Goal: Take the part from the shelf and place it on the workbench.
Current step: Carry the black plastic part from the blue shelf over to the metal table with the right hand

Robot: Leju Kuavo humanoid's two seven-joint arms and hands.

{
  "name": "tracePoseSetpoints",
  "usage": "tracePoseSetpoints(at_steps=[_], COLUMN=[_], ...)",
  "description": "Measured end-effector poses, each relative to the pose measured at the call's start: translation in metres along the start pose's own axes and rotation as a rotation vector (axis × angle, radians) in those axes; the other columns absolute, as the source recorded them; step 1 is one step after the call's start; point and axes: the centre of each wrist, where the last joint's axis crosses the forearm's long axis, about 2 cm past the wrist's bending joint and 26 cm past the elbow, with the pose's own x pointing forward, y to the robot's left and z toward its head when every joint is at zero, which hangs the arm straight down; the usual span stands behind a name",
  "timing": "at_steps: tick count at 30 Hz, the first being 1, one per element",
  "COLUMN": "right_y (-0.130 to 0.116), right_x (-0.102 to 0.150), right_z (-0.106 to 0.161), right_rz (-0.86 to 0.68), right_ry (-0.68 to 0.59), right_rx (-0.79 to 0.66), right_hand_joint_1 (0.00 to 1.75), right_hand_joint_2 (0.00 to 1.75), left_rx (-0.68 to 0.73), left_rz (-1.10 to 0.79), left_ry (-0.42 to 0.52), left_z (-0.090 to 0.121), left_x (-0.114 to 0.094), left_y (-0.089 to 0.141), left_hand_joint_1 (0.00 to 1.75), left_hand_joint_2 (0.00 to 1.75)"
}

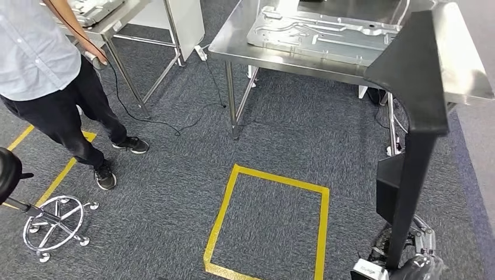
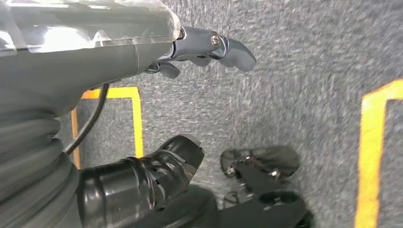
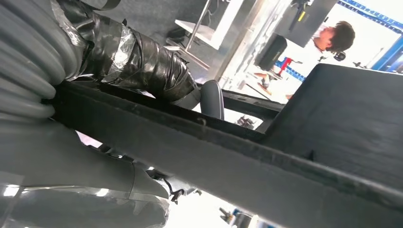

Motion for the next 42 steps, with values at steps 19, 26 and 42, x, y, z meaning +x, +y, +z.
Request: tracePoseSetpoints(at_steps=[19, 26, 42], right_y=[-0.0008, -0.0003, 0.0013], right_x=[-0.0015, -0.0016, -0.0033], right_z=[0.0021, 0.0018, 0.0010], right_rz=[0.009, 0.009, 0.005], right_ry=[0.011, 0.017, 0.026], right_rx=[0.008, 0.009, 0.011], right_hand_joint_1=[1.75, 1.75, 1.75], right_hand_joint_2=[1.75, 1.75, 1.75], left_rx=[-0.003, -0.003, 0.009], left_rz=[0.002, 0.003, -0.008], left_ry=[0.000, -0.004, -0.008], left_z=[0.0003, -0.0002, -0.0007], left_x=[0.0001, 0.0006, 0.0024], left_y=[-0.0015, -0.0006, -0.0016], left_hand_joint_1=[0.00, 0.00, 0.00], left_hand_joint_2=[1.75, 1.75, 1.75])
